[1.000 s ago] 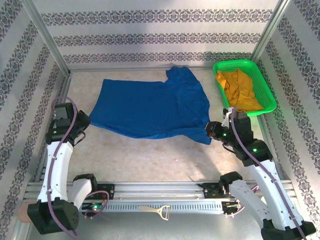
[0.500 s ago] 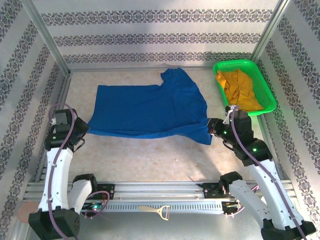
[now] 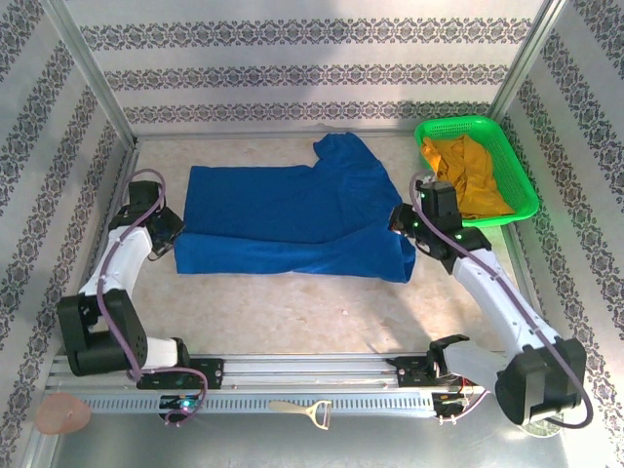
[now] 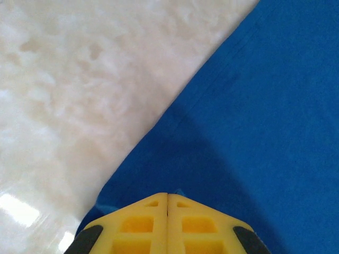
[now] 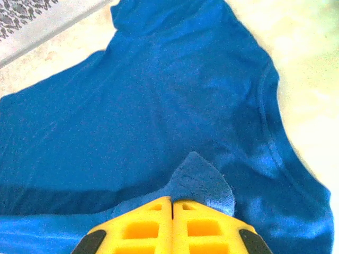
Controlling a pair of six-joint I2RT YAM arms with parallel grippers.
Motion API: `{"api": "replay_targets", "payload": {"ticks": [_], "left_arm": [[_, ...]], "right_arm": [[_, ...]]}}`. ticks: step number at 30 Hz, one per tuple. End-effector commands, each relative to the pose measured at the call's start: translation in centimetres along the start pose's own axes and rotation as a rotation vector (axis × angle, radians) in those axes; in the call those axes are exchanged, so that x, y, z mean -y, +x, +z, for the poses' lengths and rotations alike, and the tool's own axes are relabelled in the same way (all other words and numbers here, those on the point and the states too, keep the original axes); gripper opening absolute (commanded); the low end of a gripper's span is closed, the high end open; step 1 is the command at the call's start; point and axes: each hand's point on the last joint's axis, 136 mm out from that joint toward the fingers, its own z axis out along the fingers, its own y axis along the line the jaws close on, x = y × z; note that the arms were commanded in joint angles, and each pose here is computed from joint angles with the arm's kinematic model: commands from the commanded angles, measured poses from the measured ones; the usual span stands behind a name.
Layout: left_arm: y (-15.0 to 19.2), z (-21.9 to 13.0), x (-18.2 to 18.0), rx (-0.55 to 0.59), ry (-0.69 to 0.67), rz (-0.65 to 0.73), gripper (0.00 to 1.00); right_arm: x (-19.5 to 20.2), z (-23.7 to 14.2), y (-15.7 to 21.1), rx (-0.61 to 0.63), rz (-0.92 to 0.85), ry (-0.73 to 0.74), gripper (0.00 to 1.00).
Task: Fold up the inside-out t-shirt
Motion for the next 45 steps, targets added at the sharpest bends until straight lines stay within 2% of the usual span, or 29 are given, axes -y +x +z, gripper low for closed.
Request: {"api": "replay_targets", "payload": {"ticks": [1,12,13,14,16,17,20,24,27,29,32,35,39,45], "left_arm": [[-2.3,0.9,1.8,0.045,0.053,0.029,0.07],[-4.3,5.4,4.2,0.0,0.076,0.056,0.08],[-4.5,5.8,4.4,-0.005,0.073,0.057,0.1],[-4.7,6.1,4.6,-0.005,0.077,0.059,0.16],[-5.3,6.6,5.3,-0.001,0.091,0.063,0.39],[-5.6,6.8,5.5,-0.006,0.095,0.068,0.49],[-6.3,6.5,6.9,-0.024,0.133,0.086,0.64],[-6.5,3.8,7.8,-0.012,0.177,0.086,0.67],[-4.4,1.4,7.1,-0.047,0.197,0.067,0.7],[-1.9,0.2,6.4,-0.088,0.229,0.029,0.71],[2.7,-0.2,4.7,-0.153,0.257,-0.029,0.72],[5.6,0.5,4.0,-0.194,0.297,-0.085,0.74],[6.6,1.5,3.8,-0.208,0.304,-0.083,0.75],[6.9,3.1,3.3,-0.227,0.268,-0.067,0.75]], "right_arm": [[-1.3,0.5,-3.7,0.1,-0.046,-0.039,0.0],[-0.5,7.1,-6.9,0.064,-0.053,-0.003,0.0],[-0.3,7.9,-7.1,0.054,-0.046,0.004,0.08],[0.0,8.4,-7.4,0.046,-0.036,0.017,0.25],[0.6,8.6,-8.0,0.041,-0.016,0.054,0.51],[0.5,8.2,-8.2,0.045,-0.01,0.063,0.56],[0.7,5.9,-7.5,0.029,0.023,0.096,0.58],[2.0,2.6,-3.2,-0.064,0.05,0.149,0.59],[3.8,0.5,1.1,-0.144,0.09,0.195,0.61],[5.3,-0.4,4.2,-0.19,0.129,0.225,0.62],[6.7,-0.6,7.5,-0.245,0.168,0.24,0.63],[7.3,0.0,9.7,-0.314,0.172,0.242,0.63],[7.3,0.8,11.1,-0.382,0.138,0.253,0.63],[8.0,2.0,11.3,-0.4,0.09,0.303,0.62]]}}
